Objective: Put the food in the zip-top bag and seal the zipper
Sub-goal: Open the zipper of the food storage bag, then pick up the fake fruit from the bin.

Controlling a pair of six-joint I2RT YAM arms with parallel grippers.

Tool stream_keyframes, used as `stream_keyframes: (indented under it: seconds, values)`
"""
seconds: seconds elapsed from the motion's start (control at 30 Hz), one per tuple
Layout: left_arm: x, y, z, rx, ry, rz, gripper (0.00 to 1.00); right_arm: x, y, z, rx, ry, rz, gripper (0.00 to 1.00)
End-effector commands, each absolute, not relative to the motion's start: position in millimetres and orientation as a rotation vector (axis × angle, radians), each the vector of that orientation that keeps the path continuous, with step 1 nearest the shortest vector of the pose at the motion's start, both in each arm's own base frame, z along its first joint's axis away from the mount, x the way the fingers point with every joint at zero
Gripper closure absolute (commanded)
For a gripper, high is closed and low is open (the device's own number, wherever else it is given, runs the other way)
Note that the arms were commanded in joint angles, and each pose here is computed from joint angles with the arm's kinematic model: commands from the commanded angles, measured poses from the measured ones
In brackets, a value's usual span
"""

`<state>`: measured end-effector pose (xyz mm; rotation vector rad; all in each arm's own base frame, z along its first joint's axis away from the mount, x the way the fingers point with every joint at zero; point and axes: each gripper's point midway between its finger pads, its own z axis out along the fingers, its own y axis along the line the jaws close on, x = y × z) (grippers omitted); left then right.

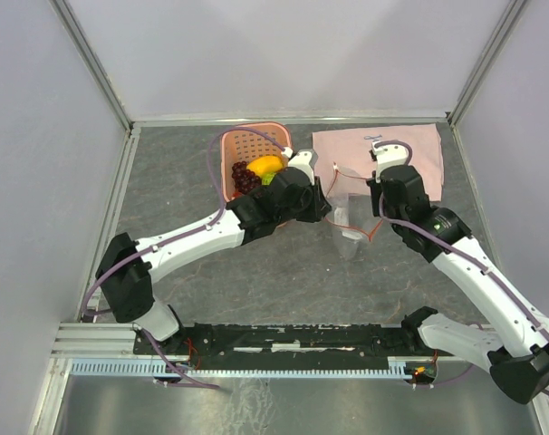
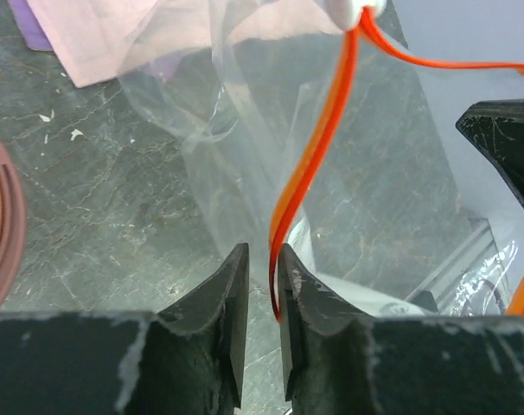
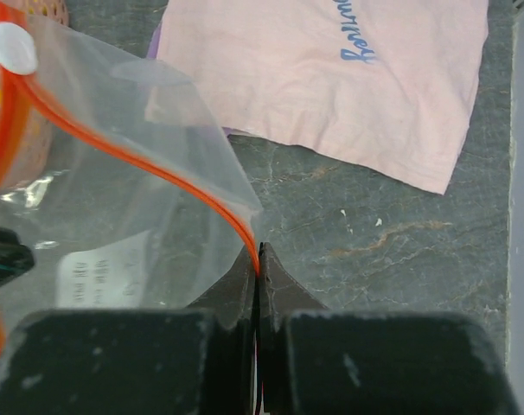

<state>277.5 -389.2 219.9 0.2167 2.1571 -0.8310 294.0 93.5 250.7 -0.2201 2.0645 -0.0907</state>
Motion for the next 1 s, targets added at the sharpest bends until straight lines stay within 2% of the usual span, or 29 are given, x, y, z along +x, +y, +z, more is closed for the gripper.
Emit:
stream_keyframes:
  seconds: [0.0,0.17,0.47,0.7,0.97]
  values:
    - [280.6,-410.2,255.5,0.248,2.053,-0.951,0.69,296.0,103.0,275.2,-0.215,2.026,-0.024,0.98]
    - [274.1,-413.5,267.1,0.247,2.014,-1.030,0.56,294.3,94.7,275.2,-0.226,2.054,-0.099,0.98]
    - [279.2,-380.0,275.0,0.197,2.004,-0.923,0.35,296.6,103.8,262.3,-0.265,2.084,-0.142,0.98]
    - [295.3,-323.4,260.8,0.094,2.071,-0.746,0.33,300.7,129.5,251.8,-0.334,2.084,-0.131,0.98]
    - [337.3,-236.4,247.8,-0.085,2.137,-0.471,0.32,301.4,144.6,248.2,-0.368,2.073,-0.118,0.98]
